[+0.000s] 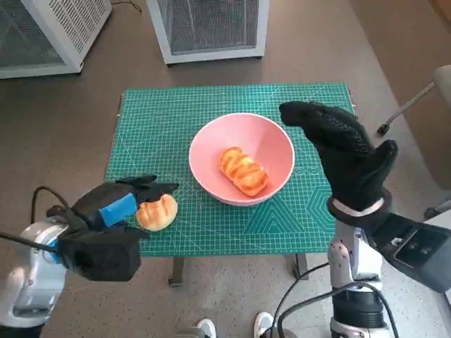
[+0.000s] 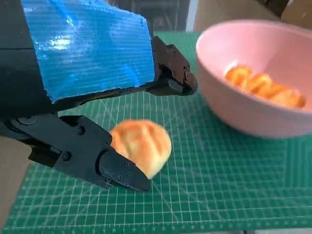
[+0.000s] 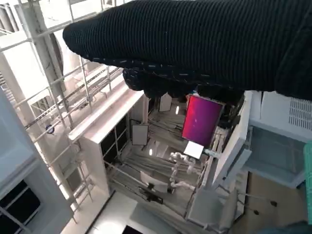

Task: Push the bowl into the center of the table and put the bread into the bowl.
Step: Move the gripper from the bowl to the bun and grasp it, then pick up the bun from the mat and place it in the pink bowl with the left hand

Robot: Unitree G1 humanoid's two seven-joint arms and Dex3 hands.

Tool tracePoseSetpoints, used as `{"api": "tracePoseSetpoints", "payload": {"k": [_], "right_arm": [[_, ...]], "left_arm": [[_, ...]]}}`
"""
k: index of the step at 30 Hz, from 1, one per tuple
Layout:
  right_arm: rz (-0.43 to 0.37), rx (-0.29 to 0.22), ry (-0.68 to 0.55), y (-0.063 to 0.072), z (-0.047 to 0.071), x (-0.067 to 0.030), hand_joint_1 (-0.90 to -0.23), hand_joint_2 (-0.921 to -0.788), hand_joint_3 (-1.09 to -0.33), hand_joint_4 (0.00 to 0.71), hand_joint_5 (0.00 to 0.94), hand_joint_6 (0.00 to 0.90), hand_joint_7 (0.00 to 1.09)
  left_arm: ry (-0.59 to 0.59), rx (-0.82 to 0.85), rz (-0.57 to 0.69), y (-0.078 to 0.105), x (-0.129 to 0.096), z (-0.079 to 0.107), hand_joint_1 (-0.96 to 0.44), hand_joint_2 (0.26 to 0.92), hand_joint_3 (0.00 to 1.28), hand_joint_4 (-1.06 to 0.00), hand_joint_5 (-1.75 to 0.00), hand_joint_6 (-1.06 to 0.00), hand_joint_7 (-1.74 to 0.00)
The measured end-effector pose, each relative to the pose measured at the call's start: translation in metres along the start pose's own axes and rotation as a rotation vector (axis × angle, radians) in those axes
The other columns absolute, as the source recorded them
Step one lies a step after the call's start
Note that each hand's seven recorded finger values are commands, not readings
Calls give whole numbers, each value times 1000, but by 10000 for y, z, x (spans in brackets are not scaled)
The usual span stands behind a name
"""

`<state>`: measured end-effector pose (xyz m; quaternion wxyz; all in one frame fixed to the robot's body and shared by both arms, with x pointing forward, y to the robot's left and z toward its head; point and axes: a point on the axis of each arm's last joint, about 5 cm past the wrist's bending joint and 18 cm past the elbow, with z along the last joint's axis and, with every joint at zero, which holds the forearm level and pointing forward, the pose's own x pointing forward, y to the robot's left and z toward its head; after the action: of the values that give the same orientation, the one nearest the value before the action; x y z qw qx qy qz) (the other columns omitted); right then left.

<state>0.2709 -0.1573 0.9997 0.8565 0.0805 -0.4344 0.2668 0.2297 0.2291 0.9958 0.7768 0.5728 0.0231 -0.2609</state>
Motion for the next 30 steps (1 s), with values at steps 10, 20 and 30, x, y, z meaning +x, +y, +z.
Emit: {"api": "tracePoseSetpoints", "payload": {"k": [10, 20, 30], "right_arm": [[6, 3, 2, 7, 15, 7, -376, -918, -529, 521, 41, 75, 831], [9, 6, 3, 11, 26, 10, -374, -921, -522, 520, 42, 79, 842], [8, 10, 10, 12, 25, 3, -372, -921, -521, 533, 52, 85, 857]], "left_arm": [[59, 2, -42, -140, 181, -63, -51, 820, 9, -407, -35, -544, -60], [73, 40, 33, -242, 284, -162, 6, 913, 78, -667, -1053, -623, -1040], [24, 92, 88, -259, 286, -186, 3, 920, 73, -706, -1206, -609, -1123]]}}
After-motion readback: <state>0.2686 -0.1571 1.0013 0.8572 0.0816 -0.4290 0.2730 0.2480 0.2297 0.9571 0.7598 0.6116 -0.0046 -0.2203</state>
